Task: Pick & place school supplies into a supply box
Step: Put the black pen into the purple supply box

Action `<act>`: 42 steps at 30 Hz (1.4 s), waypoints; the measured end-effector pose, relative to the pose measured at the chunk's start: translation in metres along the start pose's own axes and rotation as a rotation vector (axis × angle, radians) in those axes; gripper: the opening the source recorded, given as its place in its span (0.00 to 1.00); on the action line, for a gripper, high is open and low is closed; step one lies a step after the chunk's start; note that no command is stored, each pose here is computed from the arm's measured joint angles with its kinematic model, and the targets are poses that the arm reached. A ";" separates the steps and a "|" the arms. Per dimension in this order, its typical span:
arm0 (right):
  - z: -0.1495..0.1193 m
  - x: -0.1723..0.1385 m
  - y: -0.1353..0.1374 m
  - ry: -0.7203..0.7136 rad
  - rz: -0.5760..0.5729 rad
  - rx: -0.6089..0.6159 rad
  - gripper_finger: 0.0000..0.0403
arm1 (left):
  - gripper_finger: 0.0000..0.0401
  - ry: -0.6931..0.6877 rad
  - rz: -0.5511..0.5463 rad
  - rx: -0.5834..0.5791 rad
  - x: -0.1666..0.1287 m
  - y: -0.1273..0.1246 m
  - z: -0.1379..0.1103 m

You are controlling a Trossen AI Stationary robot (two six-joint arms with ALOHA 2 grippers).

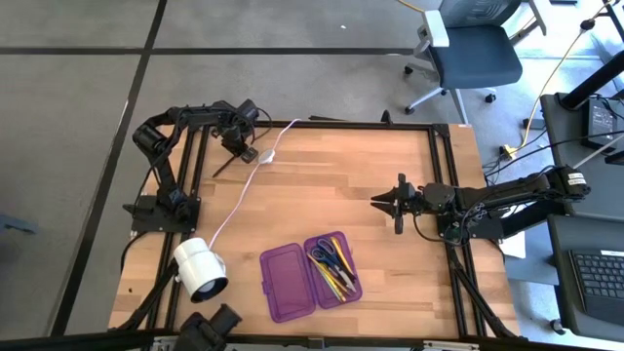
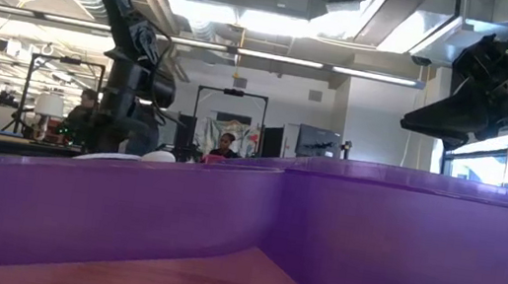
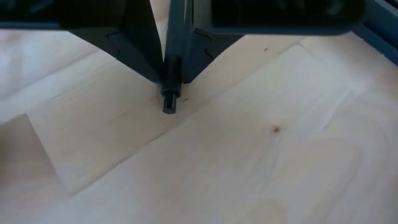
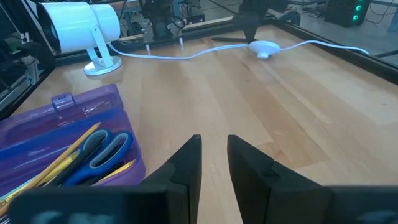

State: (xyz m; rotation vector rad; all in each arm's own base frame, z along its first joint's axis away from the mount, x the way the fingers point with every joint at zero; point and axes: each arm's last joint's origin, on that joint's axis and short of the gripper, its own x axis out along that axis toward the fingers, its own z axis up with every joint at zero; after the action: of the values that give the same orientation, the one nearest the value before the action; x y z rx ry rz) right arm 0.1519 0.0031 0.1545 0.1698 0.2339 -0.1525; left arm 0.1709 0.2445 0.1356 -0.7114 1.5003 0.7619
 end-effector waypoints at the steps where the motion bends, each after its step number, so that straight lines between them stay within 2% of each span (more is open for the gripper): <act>1: 0.000 0.000 0.000 0.000 0.000 0.000 0.20 | 0.13 -0.001 0.001 0.011 0.000 -0.001 0.000; 9: 0.000 0.000 0.000 0.000 0.002 0.000 0.20 | 0.05 0.004 0.008 0.025 0.000 -0.003 0.000; 17: 0.000 0.000 0.000 0.000 0.002 0.000 0.20 | 0.05 0.015 0.006 0.021 -0.005 -0.005 -0.004; 21: 0.000 0.000 0.000 0.000 0.002 0.000 0.20 | 0.05 -0.015 -0.035 0.037 -0.016 -0.010 -0.008; 29: 0.000 0.000 0.000 0.000 0.002 0.000 0.20 | 0.05 -0.110 -0.038 0.087 -0.043 -0.027 -0.016; 32: 0.000 0.000 0.000 0.000 0.002 0.000 0.20 | 0.05 -0.163 -0.043 0.097 -0.057 -0.037 -0.021; 35: 0.000 0.000 0.000 0.000 0.003 0.000 0.20 | 0.05 -0.226 -0.125 0.132 -0.070 -0.053 -0.027; 42: 0.001 0.000 -0.001 -0.017 -0.035 -0.004 0.20 | 0.05 -0.393 -0.293 0.297 -0.090 -0.113 -0.036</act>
State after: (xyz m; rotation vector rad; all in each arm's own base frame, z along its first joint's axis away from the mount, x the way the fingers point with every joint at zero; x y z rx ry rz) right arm 0.1519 0.0021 0.1555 0.1602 0.2207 -0.1885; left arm 0.2467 0.1486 0.2211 -0.5056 1.0897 0.4133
